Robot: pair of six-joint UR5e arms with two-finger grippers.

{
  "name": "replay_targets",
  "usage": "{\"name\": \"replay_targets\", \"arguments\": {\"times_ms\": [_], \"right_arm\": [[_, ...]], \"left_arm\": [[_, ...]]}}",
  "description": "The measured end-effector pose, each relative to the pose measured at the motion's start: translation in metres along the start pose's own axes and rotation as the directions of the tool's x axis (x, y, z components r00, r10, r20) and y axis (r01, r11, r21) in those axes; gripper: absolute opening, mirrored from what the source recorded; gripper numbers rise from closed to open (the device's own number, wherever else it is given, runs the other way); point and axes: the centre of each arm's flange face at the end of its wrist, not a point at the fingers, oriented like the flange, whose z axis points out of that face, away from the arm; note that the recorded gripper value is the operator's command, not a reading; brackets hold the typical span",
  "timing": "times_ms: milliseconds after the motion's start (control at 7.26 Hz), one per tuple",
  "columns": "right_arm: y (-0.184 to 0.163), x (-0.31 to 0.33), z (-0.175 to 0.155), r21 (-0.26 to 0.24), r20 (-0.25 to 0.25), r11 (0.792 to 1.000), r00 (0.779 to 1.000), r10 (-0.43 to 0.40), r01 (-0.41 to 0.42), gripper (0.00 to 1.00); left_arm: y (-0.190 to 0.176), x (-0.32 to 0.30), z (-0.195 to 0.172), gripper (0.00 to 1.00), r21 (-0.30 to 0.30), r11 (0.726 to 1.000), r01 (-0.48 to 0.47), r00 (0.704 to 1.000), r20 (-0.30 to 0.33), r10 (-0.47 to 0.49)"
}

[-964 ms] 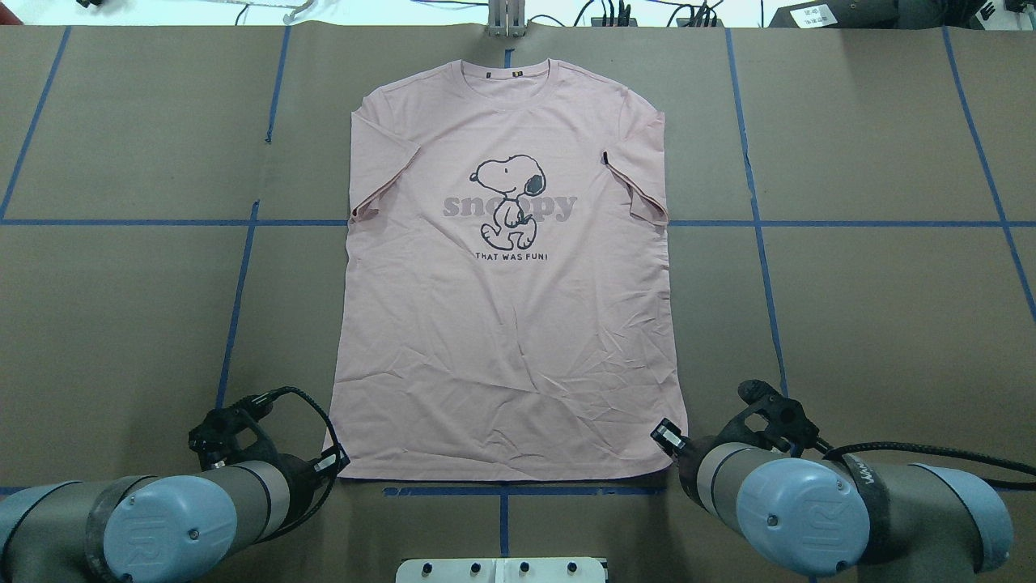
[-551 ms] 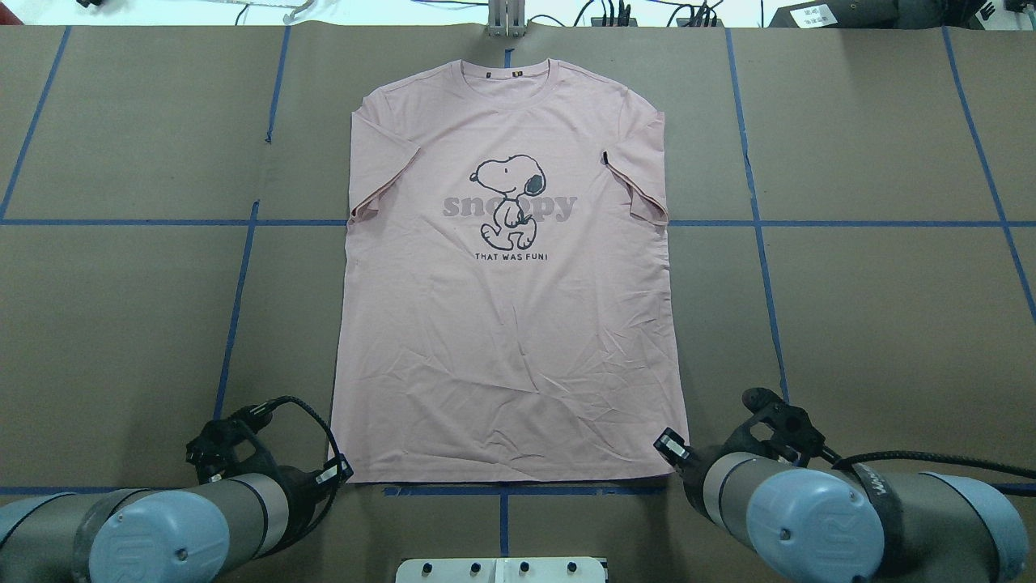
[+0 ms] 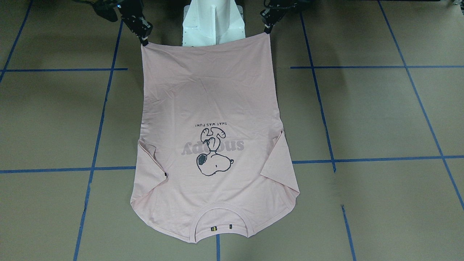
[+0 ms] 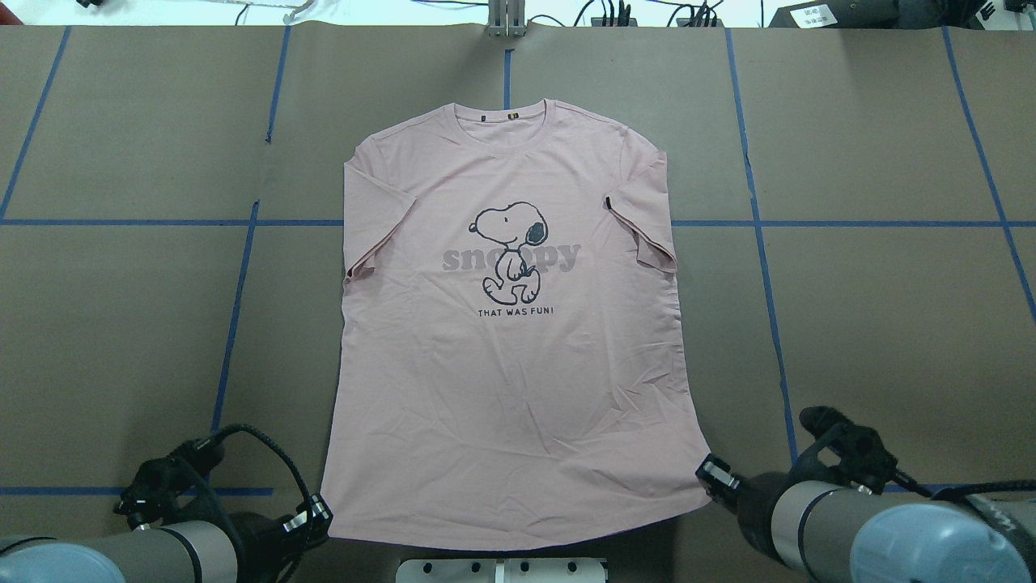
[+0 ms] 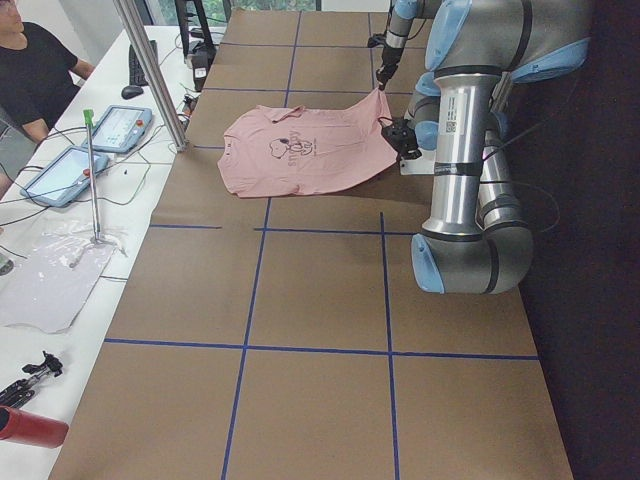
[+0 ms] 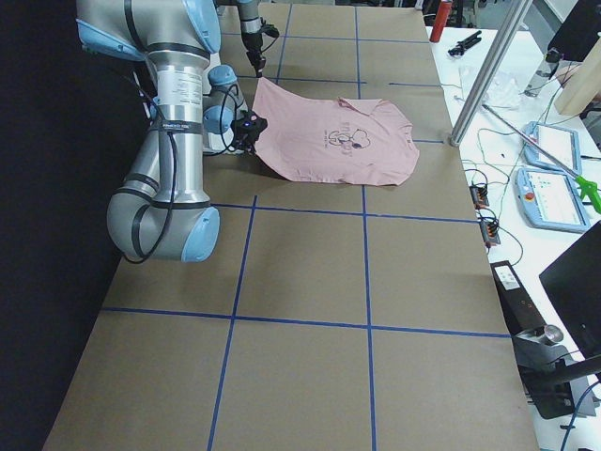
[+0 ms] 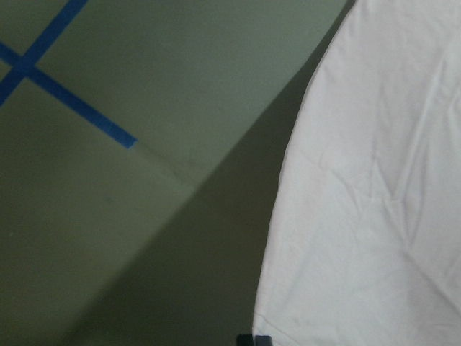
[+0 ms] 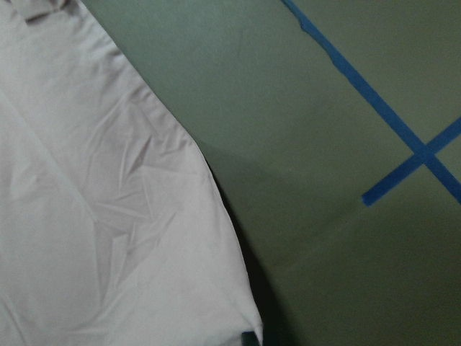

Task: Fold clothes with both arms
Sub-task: 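Lift both hem corners and fold them over toward the collar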

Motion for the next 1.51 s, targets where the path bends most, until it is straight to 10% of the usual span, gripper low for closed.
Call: {"name": "replay_targets", "arguments": {"times_ms": [413, 964, 1515], "right_arm": [[-0.078, -0.108, -0.003, 0.164, 0.073, 0.980, 0.989, -0.125, 0.112, 0.00], [-0.206, -0.213, 0.014, 0.266, -0.048, 0.945, 0.981, -0.186, 0.193, 0.00], [-0.284, -0.311, 0.057, 0.305, -0.141, 0.930, 0.975, -0.171, 0.207, 0.00]], "left_arm": [[-0.100, 0.102, 0.008, 0.00, 0.212, 0.976, -0.059, 0.992, -0.099, 0.081], [-0.238, 0.169, 0.006, 0.00, 0.424, 0.890, -0.168, 0.980, -0.022, 0.196], [-0.311, 0.221, 0.028, 0.00, 0.502, 0.846, -0.183, 0.977, -0.001, 0.212]]}}
